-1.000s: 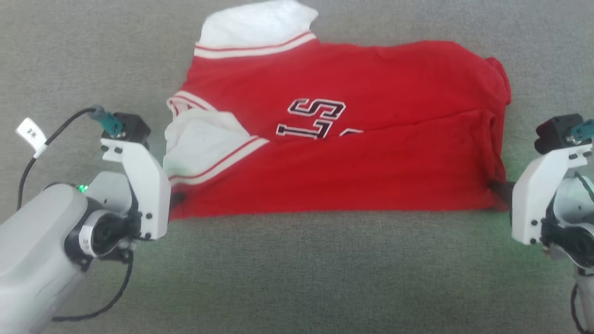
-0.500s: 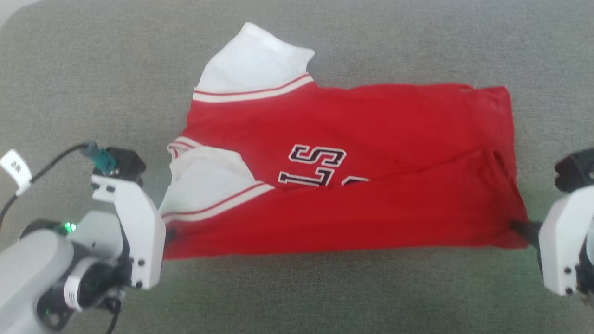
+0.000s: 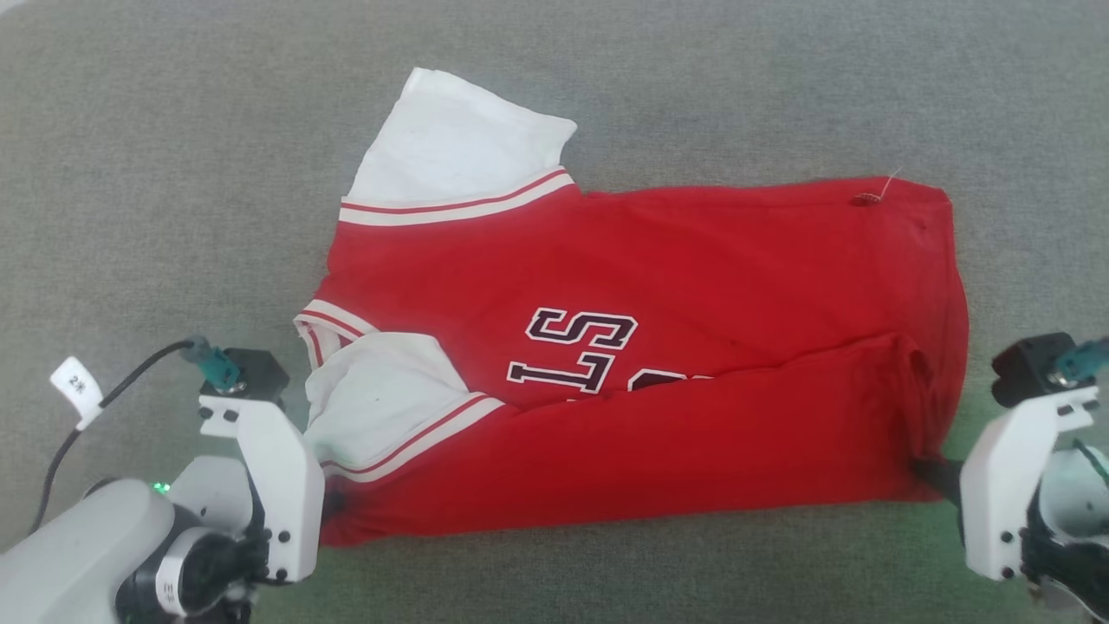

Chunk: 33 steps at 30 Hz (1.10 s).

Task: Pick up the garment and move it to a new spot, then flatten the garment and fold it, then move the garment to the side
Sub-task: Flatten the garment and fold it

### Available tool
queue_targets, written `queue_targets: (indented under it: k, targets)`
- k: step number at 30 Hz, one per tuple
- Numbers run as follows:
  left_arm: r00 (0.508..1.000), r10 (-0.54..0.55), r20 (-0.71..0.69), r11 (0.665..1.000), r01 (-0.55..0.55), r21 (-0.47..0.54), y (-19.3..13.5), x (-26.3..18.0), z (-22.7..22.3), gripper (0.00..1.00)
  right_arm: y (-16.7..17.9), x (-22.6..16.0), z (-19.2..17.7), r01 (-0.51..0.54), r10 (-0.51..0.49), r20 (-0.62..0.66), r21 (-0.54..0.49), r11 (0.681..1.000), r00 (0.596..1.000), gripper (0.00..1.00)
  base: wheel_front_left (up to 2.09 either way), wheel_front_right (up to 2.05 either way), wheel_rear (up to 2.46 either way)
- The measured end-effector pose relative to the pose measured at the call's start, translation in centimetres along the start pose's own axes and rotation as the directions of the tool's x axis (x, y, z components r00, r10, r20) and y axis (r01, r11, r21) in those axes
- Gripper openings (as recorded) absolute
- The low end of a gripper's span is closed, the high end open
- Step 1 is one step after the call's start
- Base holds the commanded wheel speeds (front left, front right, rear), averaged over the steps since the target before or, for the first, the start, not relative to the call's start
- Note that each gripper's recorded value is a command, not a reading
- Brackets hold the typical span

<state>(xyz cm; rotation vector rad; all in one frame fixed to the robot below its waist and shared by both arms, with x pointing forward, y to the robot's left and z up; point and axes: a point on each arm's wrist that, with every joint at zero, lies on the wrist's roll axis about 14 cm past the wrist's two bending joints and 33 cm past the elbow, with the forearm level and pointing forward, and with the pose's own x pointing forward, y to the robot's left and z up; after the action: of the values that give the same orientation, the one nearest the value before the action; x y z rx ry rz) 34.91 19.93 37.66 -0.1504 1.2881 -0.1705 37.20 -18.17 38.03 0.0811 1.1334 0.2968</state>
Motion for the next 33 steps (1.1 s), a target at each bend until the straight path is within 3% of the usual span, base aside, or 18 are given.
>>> queue_targets:
  k: [1,2,4,5,6,7,15,20,26,33]
  targets:
    - [1.000,0.001,0.001,1.000,-0.001,0.002,0.1,0.3,0.2,0.07,0.0,0.3,0.0,-0.002,0.002,0.000,0.003,1.000,1.000,0.00,0.00,0.00,0.00]
    - [1.000,0.000,0.000,1.000,0.000,-0.003,0.2,0.6,0.3,0.22,-0.1,0.5,0.0,-0.001,0.001,-0.002,0.001,1.000,1.000,0.01,0.00,0.00,0.00]
    - [1.000,0.006,-0.004,1.000,-0.006,-0.009,0.5,0.9,0.5,0.35,0.0,0.8,0.1,-0.005,0.005,0.005,0.001,1.000,1.000,0.30,0.00,0.00,0.00]
    - [1.000,0.006,0.000,1.000,-0.006,-0.006,0.5,0.9,0.8,0.68,0.0,0.9,0.2,-0.007,0.007,0.011,0.004,1.000,1.000,0.46,0.00,0.00,0.00]
    - [1.000,0.008,0.005,1.000,-0.008,-0.004,0.6,0.9,1.0,0.92,0.1,0.9,0.3,-0.008,0.008,0.016,0.003,1.000,1.000,0.84,0.00,0.00,0.00]
    - [1.000,0.009,0.011,1.000,-0.009,-0.002,0.6,0.8,1.3,1.00,0.1,0.9,0.4,-0.010,0.010,0.025,0.001,1.000,1.000,1.00,0.00,0.00,0.00]
    - [0.992,0.069,0.110,0.995,-0.076,0.066,1.6,-2.5,4.9,1.00,-0.3,-1.1,2.4,0.001,0.001,0.151,-0.010,1.000,0.989,1.00,0.00,0.00,0.00]
    - [0.973,0.073,0.219,0.983,-0.107,0.150,0.6,-5.3,8.9,1.00,-0.2,-3.9,5.9,0.017,-0.008,0.349,-0.022,1.000,0.937,1.00,0.00,0.00,0.00]
    - [0.937,0.020,0.349,0.958,-0.118,0.261,-1.6,-6.3,14.8,1.00,-0.1,-7.9,10.2,0.070,-0.030,0.617,-0.041,0.997,0.786,1.00,0.00,0.00,0.00]
    - [0.914,-0.022,0.404,0.940,-0.119,0.320,-4.1,-4.6,21.0,1.00,-1.2,-12.7,13.4,0.165,-0.091,0.850,0.005,0.986,0.518,1.00,0.00,0.00,0.00]
